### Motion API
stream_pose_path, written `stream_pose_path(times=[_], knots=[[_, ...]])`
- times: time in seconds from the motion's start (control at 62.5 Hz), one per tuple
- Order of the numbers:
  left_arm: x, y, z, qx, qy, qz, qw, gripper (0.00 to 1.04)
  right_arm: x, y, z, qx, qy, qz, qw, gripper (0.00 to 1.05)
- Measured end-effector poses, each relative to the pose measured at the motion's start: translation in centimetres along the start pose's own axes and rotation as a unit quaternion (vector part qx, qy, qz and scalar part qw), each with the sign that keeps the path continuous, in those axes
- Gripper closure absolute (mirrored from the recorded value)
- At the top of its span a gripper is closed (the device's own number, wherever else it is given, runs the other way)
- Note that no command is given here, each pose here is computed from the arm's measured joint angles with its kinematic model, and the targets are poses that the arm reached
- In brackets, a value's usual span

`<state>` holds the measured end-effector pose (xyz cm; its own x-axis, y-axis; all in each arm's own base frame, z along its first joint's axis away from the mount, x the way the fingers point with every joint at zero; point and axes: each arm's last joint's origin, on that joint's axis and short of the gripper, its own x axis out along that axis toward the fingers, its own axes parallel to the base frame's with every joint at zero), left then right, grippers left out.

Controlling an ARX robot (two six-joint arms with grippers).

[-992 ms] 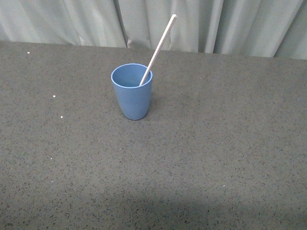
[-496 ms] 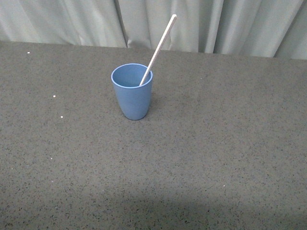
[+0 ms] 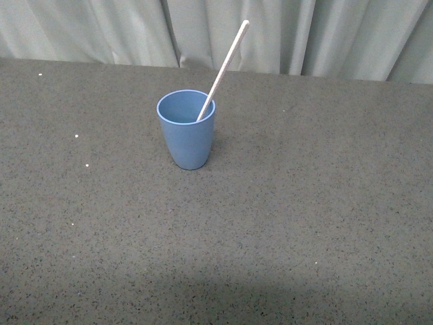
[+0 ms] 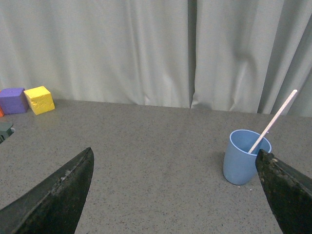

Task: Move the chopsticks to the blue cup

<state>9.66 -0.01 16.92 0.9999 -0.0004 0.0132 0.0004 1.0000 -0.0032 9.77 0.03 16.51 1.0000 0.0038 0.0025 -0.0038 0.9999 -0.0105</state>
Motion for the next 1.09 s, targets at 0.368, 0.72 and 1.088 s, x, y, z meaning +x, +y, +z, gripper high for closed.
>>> stream_pose_path(times=[0.368,0.72,1.088], knots=[[0.0,0.0,0.0,0.0,0.0,0.0,1.0,0.07,0.0,0.0,0.0,0.001,0.0,0.0,1.0,0.09],[0.0,0.0,0.0,0.0,0.0,0.0,1.0,0.07,0.0,0.0,0.0,0.002,0.0,0.0,1.0,0.09],[0.0,0.0,0.0,0.0,0.0,0.0,1.0,0.07,0.0,0.0,0.0,0.002,0.0,0.0,1.0,0.09]])
